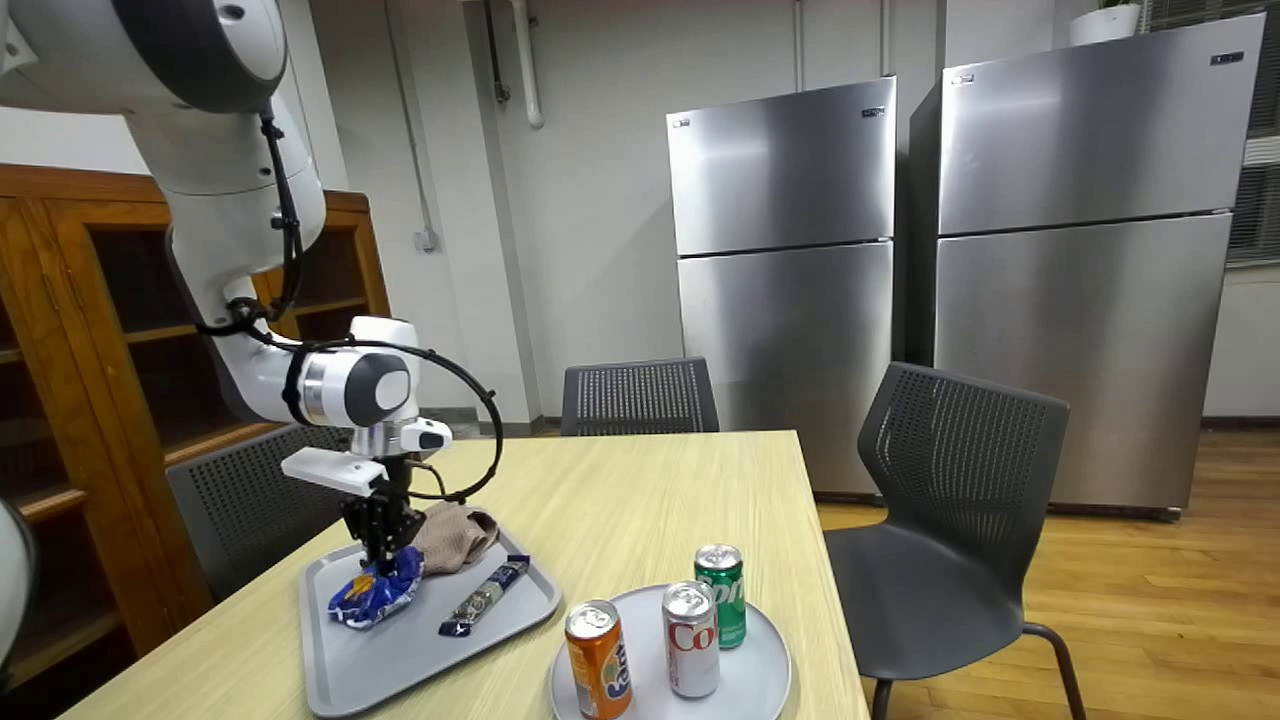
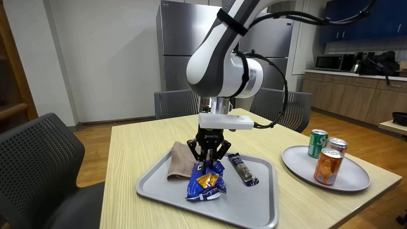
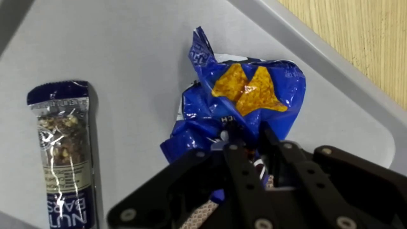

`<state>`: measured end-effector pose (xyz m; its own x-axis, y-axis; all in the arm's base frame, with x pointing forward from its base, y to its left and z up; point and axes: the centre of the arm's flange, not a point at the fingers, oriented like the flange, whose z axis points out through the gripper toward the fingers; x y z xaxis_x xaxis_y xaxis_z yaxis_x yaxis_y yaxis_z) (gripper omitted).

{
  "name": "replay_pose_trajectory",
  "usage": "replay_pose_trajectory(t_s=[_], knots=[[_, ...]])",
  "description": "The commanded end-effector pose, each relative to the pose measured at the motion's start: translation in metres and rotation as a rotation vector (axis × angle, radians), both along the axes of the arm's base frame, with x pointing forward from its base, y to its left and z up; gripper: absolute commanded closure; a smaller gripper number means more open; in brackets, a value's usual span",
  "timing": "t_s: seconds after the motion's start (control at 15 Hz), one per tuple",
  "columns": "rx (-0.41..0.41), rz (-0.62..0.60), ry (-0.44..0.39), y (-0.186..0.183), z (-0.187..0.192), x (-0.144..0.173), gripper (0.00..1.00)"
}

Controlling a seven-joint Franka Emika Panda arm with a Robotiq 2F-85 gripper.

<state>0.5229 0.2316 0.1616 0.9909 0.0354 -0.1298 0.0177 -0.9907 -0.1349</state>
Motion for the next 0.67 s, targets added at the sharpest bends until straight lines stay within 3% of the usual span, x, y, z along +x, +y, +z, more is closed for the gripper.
replay_pose_trajectory(t_s=[0.0, 0.33, 0.6], knots=[[-0.019, 0.011, 0.001, 0.004, 0.007, -0.001, 1.00], [-0.015, 0.014, 0.002, 0.005, 0.009, -0.005, 1.00], [-0.034, 0.072, -0.014, 0.013, 0.043, -0.015, 1.00]])
